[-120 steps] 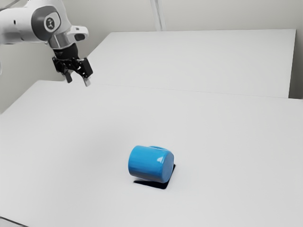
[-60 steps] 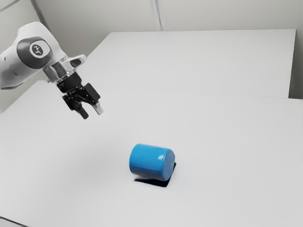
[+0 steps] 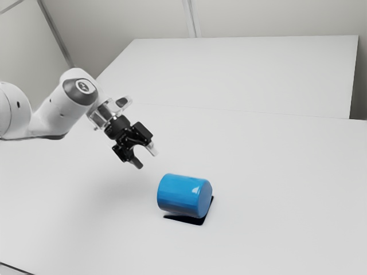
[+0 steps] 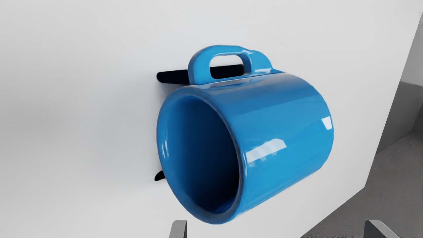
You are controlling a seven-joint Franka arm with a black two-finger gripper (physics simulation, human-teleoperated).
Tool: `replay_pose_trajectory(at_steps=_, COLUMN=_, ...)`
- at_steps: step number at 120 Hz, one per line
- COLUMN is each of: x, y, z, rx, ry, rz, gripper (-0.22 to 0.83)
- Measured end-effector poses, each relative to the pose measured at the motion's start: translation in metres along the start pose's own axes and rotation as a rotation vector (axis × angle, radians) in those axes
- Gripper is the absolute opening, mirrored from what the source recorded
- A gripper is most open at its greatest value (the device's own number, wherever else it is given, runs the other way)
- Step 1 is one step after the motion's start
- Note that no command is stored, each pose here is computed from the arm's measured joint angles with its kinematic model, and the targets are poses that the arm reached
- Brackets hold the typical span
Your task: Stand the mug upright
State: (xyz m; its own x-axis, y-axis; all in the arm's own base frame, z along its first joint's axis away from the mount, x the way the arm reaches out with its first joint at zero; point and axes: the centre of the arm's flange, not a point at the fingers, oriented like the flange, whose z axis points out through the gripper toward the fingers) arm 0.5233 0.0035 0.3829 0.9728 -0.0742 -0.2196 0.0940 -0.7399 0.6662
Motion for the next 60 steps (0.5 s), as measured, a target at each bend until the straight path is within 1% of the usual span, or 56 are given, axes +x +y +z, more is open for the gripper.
replay_pose_trajectory(at_steps=14, x=-0.006, y=-0.014, z=0.020, rx=-0.048, ry=-0.012, rz=-0.020, gripper=0.59)
replay_pose_trajectory(at_steps=28, x=-0.005, y=-0.023, z=0.033, rx=-0.074, ry=-0.014, rz=-0.025, gripper=0.59)
replay_pose_trajectory(at_steps=60, x=-0.003, y=-0.018, z=0.063, rx=-0.100, ry=-0.044, rz=0.012, gripper=0.59)
